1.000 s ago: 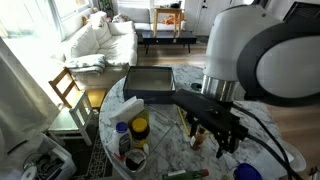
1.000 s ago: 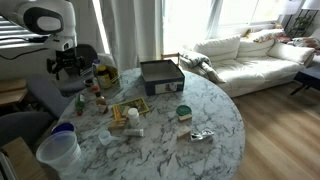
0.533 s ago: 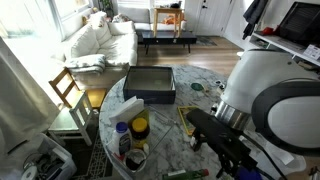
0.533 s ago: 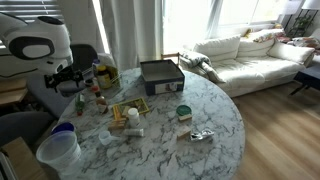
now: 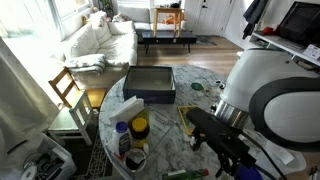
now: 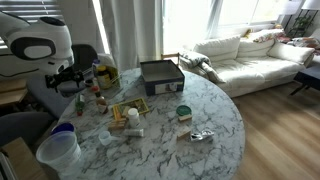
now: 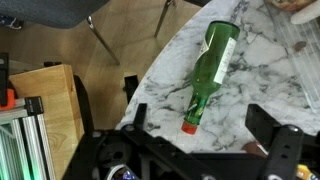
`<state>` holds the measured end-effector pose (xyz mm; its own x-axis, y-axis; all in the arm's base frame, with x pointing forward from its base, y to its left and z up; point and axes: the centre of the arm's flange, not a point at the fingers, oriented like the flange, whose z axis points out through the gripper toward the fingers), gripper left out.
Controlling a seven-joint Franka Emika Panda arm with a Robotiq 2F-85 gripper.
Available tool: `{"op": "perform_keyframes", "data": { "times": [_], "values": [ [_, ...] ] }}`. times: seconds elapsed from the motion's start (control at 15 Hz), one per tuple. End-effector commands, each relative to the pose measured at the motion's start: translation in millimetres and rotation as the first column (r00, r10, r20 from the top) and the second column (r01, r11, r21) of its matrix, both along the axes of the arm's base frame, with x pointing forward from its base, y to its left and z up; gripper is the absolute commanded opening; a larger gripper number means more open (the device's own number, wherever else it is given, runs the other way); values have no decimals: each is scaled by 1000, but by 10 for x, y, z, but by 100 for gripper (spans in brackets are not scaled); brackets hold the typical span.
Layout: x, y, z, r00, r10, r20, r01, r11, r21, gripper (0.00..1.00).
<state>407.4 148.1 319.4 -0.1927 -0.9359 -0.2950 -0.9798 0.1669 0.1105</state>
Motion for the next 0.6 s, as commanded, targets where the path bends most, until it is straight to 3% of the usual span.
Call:
{"op": "perform_keyframes", "data": {
  "times": [0.0,0.33,0.53],
  "values": [
    [-147,-162,-304,998,-18,-65,19,1000,12,100],
    [-297,-267,-731,994,-77,-76,76,997,-15,100],
    [-342,-275,-905,993,-103,-58,102,995,-22,93]
  ]
}}
